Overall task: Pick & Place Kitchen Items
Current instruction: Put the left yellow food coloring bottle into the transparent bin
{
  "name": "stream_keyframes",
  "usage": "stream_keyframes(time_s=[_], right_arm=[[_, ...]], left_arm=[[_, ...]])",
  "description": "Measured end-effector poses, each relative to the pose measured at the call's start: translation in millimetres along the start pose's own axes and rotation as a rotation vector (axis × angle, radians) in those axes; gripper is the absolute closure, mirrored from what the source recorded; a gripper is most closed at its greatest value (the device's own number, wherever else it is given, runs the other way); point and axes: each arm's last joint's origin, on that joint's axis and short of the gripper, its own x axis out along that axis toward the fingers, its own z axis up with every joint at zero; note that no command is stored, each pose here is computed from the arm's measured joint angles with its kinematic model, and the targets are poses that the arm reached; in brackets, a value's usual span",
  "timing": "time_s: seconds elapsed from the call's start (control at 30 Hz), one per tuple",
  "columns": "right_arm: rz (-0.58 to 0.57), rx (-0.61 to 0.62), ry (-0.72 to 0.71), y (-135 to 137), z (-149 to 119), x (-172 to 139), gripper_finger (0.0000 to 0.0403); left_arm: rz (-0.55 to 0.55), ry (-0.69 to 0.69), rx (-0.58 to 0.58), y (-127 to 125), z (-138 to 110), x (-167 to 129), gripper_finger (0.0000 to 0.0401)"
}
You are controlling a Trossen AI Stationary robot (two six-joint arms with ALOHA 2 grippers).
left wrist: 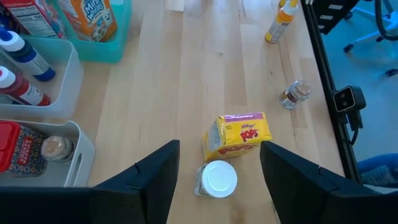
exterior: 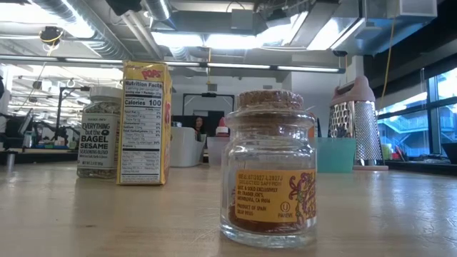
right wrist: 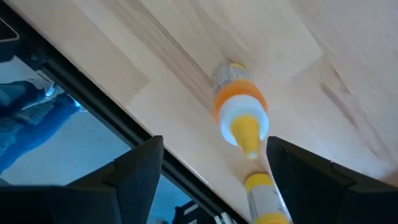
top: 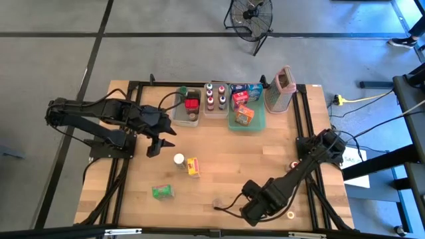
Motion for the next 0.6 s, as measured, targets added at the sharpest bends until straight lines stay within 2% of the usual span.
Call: stream_keyframes(time_s=[0.23,0.33,0.6], right_arm=[[-0.031,0.002,0.015,-6,8,10,0.0114],[-0.023,0.0,0.057,-8,9,18,0.0114],[-0.007,-0.012,0.059,-8,11,26,0.0114]], left_arm=[[0.0,0.0,0.0,0,0,0,0.0182],[0.0,0.0,0.0,0,0,0,0.0183],[0.0,0.0,0.006,0,0,0,0.0182]])
